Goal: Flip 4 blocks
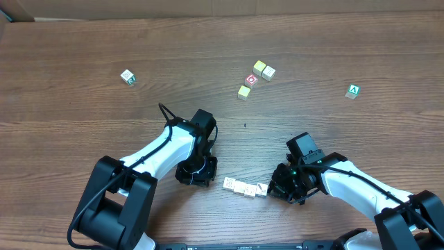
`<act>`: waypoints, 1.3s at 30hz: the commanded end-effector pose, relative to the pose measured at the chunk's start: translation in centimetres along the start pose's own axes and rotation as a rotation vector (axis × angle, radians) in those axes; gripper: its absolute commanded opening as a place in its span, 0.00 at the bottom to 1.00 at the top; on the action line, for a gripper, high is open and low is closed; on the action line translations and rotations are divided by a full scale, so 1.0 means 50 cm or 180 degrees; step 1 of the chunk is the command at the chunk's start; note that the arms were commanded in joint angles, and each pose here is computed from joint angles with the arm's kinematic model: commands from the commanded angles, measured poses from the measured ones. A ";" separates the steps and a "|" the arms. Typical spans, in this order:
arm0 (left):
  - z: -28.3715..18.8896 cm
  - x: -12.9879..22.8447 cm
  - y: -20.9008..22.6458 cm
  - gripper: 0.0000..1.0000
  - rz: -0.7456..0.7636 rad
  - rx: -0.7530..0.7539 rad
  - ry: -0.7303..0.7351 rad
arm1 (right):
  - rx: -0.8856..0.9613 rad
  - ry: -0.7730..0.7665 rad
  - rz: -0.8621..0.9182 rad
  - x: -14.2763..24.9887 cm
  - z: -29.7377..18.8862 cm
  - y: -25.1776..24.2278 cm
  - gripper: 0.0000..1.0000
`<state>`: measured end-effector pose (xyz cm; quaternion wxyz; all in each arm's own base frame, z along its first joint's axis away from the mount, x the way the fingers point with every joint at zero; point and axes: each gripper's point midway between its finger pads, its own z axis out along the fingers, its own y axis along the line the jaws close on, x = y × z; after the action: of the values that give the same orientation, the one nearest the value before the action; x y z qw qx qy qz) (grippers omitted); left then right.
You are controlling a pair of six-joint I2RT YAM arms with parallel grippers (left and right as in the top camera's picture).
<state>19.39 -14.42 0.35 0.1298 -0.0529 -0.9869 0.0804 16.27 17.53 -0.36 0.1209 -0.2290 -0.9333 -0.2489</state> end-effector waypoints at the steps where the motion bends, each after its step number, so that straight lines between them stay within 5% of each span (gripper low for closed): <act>1: 0.003 0.002 -0.001 0.04 0.0058 0.0036 0.0028 | 0.0137 -0.0038 0.0007 -0.005 0.011 -0.020 0.04; 25: 0.003 -0.005 -0.004 0.05 0.0130 0.0050 -0.0018 | 0.0162 -0.0506 0.0339 -0.094 -0.029 -0.042 0.04; 39: 0.003 -0.006 -0.004 0.04 0.0129 0.0053 -0.0024 | -0.0047 -0.0670 -0.0793 -0.114 -0.026 0.016 0.04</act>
<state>19.74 -14.60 0.28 0.1215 -0.0649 -0.9868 0.0852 21.67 15.37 -0.35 0.0074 -0.1884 -0.9466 -0.2616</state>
